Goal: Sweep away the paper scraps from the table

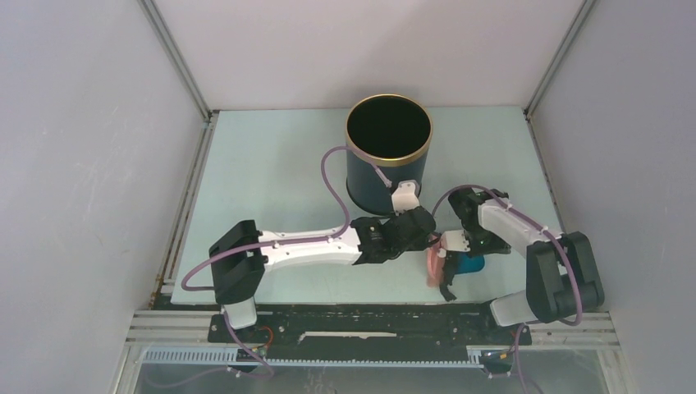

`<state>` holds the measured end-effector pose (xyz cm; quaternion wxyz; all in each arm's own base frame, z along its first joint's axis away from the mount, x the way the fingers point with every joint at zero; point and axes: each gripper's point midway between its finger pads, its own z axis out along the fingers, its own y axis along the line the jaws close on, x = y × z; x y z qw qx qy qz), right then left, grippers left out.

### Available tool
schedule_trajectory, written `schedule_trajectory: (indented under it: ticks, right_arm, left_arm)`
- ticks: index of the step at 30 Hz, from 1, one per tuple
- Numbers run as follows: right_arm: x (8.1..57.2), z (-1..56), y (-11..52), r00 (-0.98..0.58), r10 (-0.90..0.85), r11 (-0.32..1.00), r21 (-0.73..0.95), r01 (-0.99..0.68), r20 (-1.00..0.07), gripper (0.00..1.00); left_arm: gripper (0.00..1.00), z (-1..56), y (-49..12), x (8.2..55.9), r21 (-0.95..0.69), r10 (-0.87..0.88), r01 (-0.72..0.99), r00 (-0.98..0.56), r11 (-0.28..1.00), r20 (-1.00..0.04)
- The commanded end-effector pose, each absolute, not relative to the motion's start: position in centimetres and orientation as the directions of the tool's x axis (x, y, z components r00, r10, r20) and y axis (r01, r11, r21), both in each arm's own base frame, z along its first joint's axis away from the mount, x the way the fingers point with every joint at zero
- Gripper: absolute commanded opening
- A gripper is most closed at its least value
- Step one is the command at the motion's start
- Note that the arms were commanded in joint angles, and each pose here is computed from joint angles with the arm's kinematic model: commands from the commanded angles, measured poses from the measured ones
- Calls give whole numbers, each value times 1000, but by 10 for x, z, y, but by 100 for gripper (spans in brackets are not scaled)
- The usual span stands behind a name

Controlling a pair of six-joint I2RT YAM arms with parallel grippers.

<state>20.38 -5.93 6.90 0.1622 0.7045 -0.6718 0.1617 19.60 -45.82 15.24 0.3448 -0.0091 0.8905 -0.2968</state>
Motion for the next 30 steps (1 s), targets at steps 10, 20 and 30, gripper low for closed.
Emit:
schedule_trajectory:
  ticks: [10,20,30]
  right_arm:
    - [183,38,-29,-182,-978,190,73,-979,99,0]
    - [181,42,-27,-335,-937,329,71,-942,-99,0]
    - [174,66,-23,-312,-937,316,-2,-949,-154,0]
  left_arm:
    - [0,216,-439,202,-648,-367,201,-685,735,-629]
    - [0,261,-413,207,-580,-334,269,-605,769,-723]
    - [0,281,-365,225,-442,-301,247,-451,862,-840]
